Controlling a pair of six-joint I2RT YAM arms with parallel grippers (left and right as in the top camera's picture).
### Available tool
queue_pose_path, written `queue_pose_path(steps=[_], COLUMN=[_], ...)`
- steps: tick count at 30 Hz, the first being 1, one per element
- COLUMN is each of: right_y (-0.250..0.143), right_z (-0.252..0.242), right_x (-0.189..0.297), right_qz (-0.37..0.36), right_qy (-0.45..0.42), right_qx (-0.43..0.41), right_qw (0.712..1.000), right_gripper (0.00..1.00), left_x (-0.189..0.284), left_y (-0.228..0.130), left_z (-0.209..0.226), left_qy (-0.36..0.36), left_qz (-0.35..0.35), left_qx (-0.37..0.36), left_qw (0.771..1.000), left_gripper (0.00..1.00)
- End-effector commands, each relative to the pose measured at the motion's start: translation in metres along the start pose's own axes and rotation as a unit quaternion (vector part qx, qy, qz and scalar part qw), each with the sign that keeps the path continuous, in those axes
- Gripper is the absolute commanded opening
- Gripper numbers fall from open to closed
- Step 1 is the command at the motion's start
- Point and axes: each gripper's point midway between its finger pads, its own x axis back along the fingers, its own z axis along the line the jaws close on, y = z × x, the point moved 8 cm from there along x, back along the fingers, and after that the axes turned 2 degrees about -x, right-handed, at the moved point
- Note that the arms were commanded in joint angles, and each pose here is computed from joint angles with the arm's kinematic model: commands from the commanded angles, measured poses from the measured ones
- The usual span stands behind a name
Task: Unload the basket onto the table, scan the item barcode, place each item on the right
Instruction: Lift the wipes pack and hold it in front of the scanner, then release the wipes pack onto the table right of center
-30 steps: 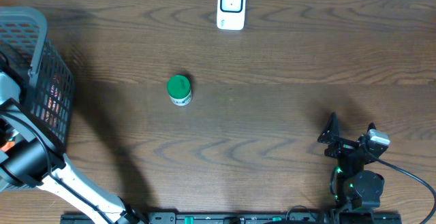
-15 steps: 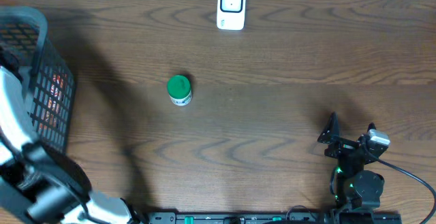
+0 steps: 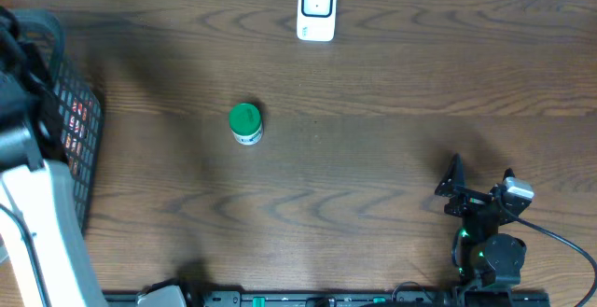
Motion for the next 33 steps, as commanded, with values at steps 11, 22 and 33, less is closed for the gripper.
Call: queue_pose_path(steps=[11, 22, 33], right_y=[-0.002, -0.002, -0.002], right_z=[0.000, 0.000, 0.000], right_x=[0.000, 0.000, 0.000], right_qz=[0.003, 0.003, 0.003], right_qy=[0.001, 0.001, 0.001], right_qx=[0.006, 0.006, 0.006], right_qw=[1.000, 1.000, 1.000], right_gripper=[0.99, 0.99, 0.99], left_x=[0.169, 0.213, 0.165], left_y=[-0.010, -0.122, -0.211], left_z=[-0.196, -0.351, -0.421], left_qy=[-0.652, -0.895, -0.918], left_qz=[-0.017, 0.139, 0.219], left_qx=[-0.065, -0.202, -0.179], left_qw=[0.755, 0.373, 0.279], left_gripper=[0.07, 0.07, 0.07])
